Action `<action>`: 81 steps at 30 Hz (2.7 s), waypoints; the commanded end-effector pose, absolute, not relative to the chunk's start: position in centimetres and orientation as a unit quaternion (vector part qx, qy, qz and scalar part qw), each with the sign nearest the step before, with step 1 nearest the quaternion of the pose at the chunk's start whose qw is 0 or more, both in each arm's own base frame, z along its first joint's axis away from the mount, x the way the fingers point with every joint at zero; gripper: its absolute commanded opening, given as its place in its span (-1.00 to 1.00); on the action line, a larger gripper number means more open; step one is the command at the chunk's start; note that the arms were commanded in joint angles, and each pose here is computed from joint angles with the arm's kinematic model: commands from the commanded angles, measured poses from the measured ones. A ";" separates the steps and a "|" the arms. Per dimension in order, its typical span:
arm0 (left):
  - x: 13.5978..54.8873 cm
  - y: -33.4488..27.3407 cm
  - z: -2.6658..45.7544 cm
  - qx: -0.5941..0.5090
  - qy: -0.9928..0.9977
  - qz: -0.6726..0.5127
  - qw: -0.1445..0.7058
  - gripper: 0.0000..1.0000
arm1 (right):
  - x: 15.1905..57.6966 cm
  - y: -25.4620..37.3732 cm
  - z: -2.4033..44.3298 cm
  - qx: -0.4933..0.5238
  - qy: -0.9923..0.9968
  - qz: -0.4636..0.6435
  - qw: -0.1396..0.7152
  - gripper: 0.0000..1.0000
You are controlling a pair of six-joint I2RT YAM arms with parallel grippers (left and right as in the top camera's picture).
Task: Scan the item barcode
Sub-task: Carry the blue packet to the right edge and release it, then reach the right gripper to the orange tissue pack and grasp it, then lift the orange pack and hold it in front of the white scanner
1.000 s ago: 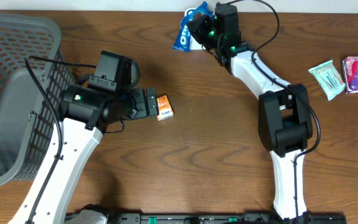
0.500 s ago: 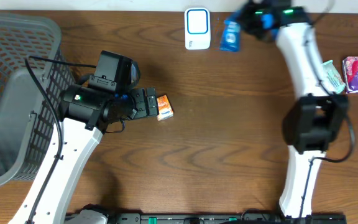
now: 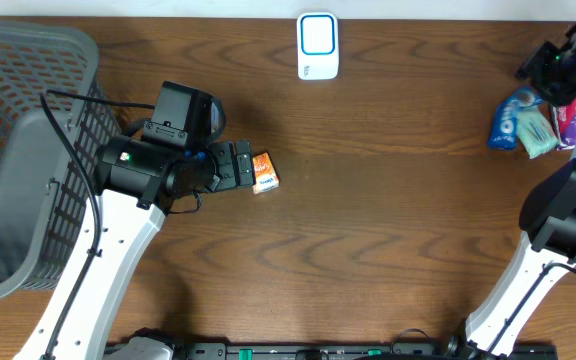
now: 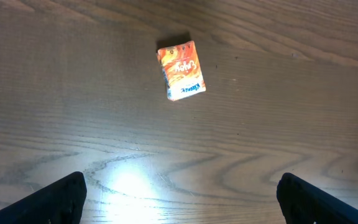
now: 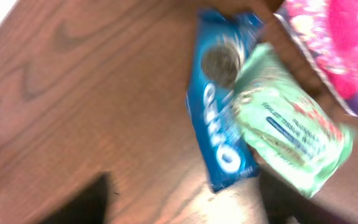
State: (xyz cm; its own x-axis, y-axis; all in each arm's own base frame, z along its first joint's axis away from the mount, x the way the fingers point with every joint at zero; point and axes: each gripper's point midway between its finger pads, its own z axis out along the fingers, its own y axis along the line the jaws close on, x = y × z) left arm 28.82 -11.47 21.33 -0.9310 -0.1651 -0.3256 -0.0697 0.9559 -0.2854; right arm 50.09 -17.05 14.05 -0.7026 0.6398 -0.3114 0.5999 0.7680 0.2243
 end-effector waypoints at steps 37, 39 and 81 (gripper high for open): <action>29.0 -11.2 21.5 -0.062 0.973 -0.130 0.181 0.96 | 37.7 30.1 3.2 -0.080 0.928 0.363 -0.041 0.72; 29.0 -11.2 21.5 -0.062 0.973 -0.130 0.181 0.96 | 37.4 30.6 2.4 -0.072 0.926 0.367 -0.040 0.60; 29.0 -11.2 21.5 -0.062 0.973 -0.130 0.181 0.96 | 37.5 26.8 11.4 -0.165 0.690 0.704 0.001 -0.98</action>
